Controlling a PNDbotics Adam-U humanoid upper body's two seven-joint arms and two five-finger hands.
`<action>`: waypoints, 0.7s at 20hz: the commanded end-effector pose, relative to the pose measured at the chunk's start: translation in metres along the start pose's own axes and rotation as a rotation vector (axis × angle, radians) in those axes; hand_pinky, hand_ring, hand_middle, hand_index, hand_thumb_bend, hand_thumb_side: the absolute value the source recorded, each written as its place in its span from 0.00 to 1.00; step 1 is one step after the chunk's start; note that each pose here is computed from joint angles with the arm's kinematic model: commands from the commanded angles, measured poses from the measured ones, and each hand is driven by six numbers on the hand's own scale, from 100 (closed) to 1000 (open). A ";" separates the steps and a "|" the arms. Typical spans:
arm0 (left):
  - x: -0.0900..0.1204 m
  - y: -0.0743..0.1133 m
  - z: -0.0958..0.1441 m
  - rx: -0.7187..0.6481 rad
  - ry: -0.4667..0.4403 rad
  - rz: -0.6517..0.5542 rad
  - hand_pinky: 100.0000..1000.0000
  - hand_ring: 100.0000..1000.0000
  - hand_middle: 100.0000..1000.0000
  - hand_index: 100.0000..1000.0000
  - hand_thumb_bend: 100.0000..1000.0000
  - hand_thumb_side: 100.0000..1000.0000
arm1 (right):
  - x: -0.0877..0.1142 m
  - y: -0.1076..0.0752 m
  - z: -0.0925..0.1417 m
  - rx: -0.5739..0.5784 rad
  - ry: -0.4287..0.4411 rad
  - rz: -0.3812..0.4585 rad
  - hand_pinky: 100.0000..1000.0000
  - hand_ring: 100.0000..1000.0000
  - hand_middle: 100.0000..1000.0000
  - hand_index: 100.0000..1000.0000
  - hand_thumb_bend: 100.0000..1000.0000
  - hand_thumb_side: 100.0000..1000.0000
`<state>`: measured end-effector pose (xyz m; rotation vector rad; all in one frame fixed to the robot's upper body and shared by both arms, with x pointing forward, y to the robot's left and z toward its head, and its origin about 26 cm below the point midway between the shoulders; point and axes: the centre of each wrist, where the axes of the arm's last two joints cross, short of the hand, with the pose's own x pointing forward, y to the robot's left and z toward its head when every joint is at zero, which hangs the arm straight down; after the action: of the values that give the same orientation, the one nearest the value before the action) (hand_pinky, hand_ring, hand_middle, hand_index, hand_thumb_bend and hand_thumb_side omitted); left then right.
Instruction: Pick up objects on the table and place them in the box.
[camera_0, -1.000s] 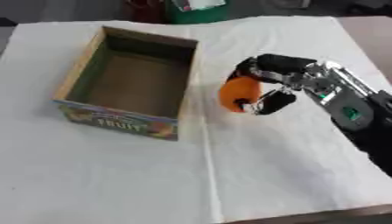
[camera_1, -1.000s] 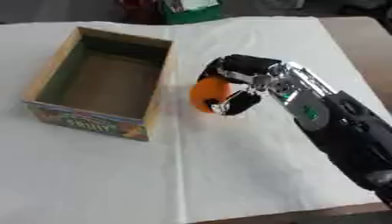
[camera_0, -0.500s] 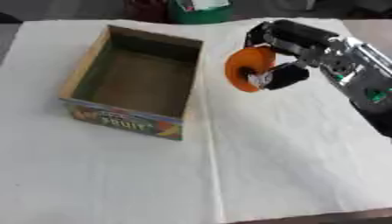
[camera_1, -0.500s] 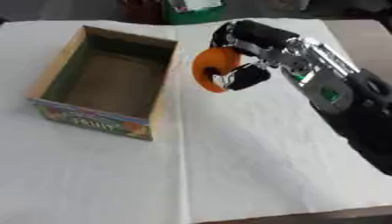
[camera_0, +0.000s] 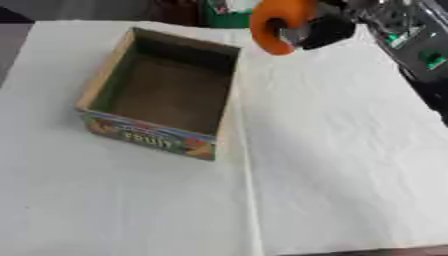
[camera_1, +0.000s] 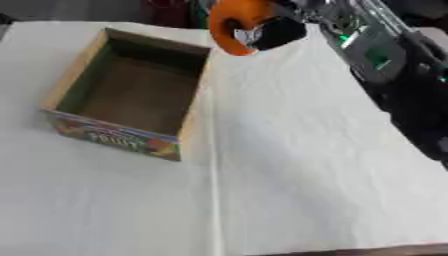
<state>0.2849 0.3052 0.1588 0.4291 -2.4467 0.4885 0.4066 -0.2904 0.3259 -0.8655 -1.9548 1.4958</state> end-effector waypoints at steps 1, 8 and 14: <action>0.007 -0.002 -0.008 -0.025 -0.039 0.011 0.38 0.53 0.60 0.61 0.00 0.73 | -0.008 -0.009 -0.012 -0.027 -0.005 0.018 0.72 0.67 0.53 0.57 0.00 0.40; 0.010 -0.009 -0.015 -0.040 -0.063 0.039 0.38 0.53 0.60 0.61 0.00 0.72 | -0.015 0.003 -0.042 -0.045 -0.042 0.043 0.72 0.68 0.52 0.57 0.00 0.43; 0.012 -0.014 -0.020 -0.045 -0.083 0.061 0.38 0.53 0.60 0.61 0.00 0.72 | -0.015 0.024 -0.060 -0.028 -0.075 0.092 0.70 0.69 0.53 0.56 0.00 0.45</action>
<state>0.2930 0.2978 0.1751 0.3648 -2.5120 0.4730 0.4648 -0.2581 0.3047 -0.8875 -1.9977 1.5680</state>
